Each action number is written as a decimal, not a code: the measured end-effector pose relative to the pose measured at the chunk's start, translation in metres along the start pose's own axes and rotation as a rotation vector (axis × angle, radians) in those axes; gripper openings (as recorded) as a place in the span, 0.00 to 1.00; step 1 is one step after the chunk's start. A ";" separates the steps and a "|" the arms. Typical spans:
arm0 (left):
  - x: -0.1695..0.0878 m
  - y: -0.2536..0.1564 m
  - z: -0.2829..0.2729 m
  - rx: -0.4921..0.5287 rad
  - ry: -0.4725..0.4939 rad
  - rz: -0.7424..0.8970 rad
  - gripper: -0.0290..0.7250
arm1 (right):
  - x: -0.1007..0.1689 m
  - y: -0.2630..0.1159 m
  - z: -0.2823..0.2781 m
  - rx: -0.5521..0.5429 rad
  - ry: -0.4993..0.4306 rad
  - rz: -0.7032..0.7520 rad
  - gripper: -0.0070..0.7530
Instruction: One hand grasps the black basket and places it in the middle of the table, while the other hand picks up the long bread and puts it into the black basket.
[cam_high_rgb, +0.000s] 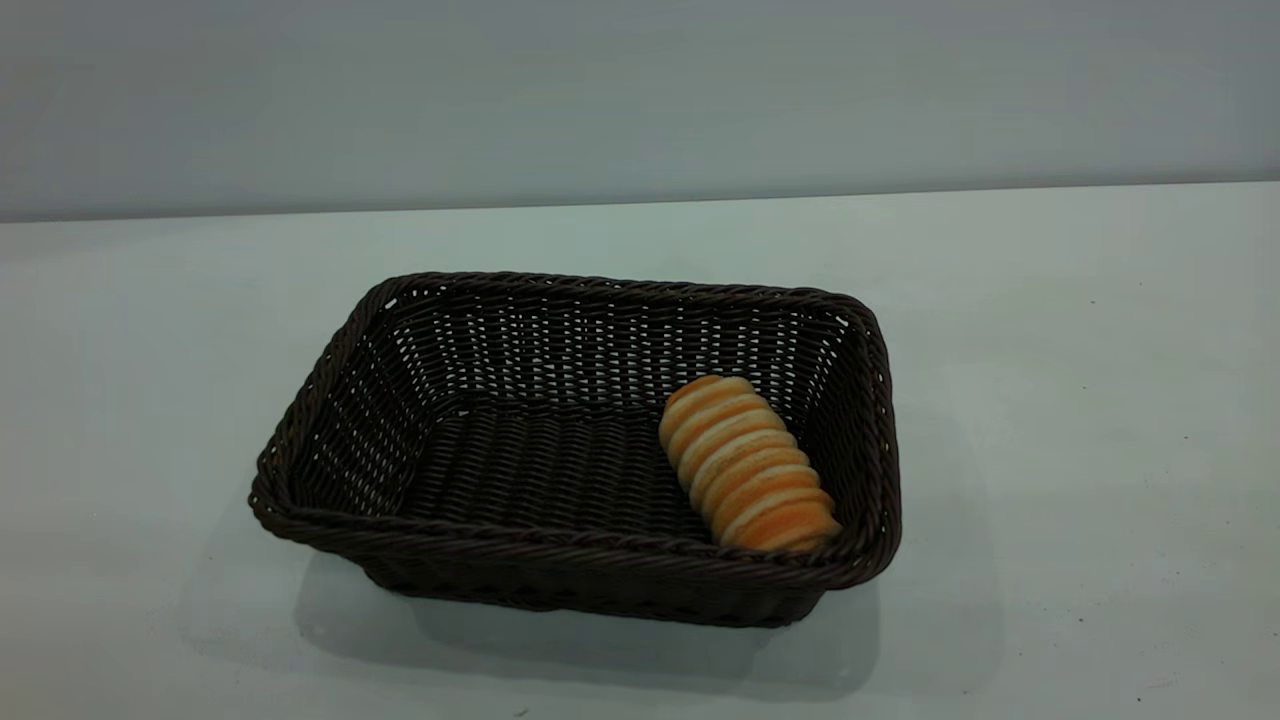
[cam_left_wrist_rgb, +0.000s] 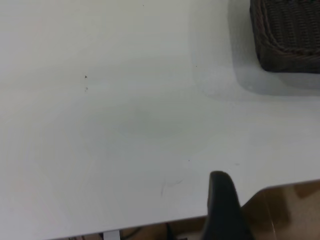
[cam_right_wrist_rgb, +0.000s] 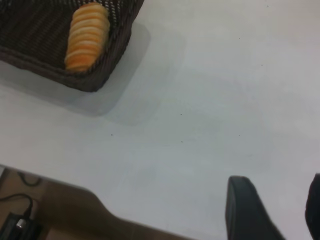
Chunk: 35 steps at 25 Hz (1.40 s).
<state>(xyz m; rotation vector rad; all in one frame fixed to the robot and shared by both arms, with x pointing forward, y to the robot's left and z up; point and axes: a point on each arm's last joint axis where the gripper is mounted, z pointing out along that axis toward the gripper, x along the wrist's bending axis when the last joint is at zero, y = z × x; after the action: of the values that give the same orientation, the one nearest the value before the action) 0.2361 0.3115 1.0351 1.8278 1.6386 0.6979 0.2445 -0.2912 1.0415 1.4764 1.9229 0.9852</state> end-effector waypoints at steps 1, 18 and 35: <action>0.000 0.000 0.000 -0.001 0.000 0.000 0.74 | 0.000 0.000 0.000 0.000 0.000 0.001 0.37; 0.000 0.000 0.000 -0.002 0.005 -0.006 0.74 | 0.000 0.000 0.000 0.000 -0.008 0.010 0.37; -0.003 -0.011 -0.010 -0.093 0.182 -0.177 0.74 | -0.002 0.000 0.002 -0.001 -0.162 0.131 0.37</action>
<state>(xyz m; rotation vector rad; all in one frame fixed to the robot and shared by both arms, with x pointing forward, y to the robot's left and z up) 0.2205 0.3104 1.0339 1.5698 1.8260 0.8659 0.2466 -0.2923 1.0400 1.6457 1.7296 0.8928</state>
